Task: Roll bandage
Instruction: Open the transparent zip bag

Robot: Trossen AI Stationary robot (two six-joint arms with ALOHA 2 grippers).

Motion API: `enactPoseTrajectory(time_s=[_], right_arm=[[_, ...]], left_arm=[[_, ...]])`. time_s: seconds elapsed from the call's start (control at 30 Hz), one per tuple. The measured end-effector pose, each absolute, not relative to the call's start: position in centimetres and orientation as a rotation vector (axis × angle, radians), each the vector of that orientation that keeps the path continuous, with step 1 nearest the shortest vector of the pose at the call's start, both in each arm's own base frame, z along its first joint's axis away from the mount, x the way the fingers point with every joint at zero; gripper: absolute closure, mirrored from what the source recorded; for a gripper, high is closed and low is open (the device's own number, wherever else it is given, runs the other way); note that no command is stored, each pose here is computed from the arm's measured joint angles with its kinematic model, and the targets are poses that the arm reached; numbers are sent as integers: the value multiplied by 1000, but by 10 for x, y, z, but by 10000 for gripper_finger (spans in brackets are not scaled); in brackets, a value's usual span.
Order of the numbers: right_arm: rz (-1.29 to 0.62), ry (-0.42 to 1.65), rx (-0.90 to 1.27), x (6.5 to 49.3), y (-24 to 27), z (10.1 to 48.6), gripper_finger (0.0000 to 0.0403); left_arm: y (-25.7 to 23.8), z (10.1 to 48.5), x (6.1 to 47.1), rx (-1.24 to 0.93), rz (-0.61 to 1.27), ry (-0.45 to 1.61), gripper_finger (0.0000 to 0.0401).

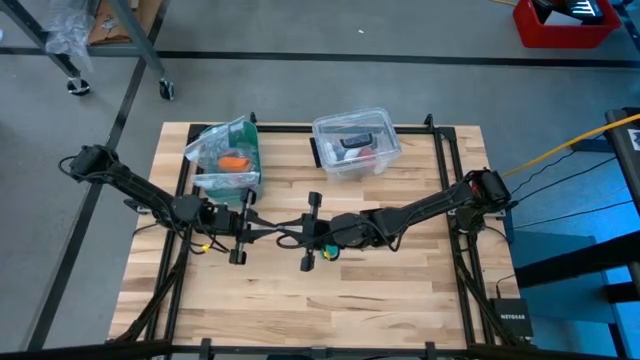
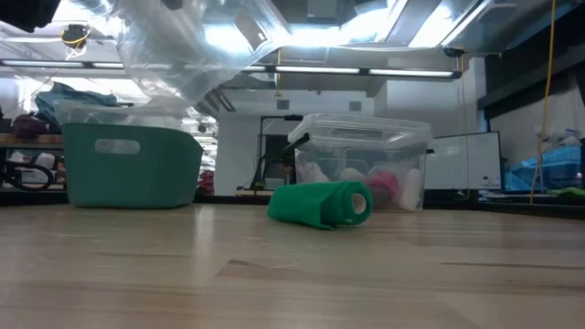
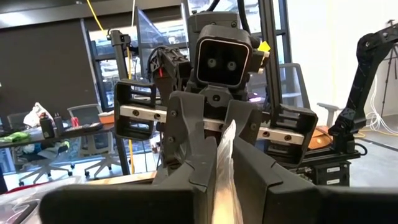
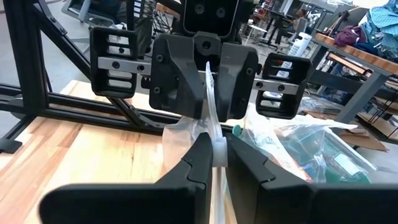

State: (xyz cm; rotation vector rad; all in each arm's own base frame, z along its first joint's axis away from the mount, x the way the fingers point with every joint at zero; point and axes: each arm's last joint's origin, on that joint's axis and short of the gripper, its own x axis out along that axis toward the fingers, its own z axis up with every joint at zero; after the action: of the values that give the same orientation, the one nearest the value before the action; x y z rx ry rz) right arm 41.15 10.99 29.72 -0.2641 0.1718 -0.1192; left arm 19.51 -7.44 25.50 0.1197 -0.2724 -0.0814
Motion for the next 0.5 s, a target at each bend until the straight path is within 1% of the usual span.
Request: enactPoseTrajectory(time_s=[0.17, 0.3, 0.5], right_arm=[[-119, 174, -265, 412, 110, 297, 363], [-117, 179, -266, 411, 110, 297, 363], [-119, 176, -254, 411, 110, 297, 361]], left_arm=[[-74, 254, 195, 123, -82, -264, 376], [-74, 254, 195, 139, -79, -262, 395], [-74, 254, 195, 155, -73, -260, 399]])
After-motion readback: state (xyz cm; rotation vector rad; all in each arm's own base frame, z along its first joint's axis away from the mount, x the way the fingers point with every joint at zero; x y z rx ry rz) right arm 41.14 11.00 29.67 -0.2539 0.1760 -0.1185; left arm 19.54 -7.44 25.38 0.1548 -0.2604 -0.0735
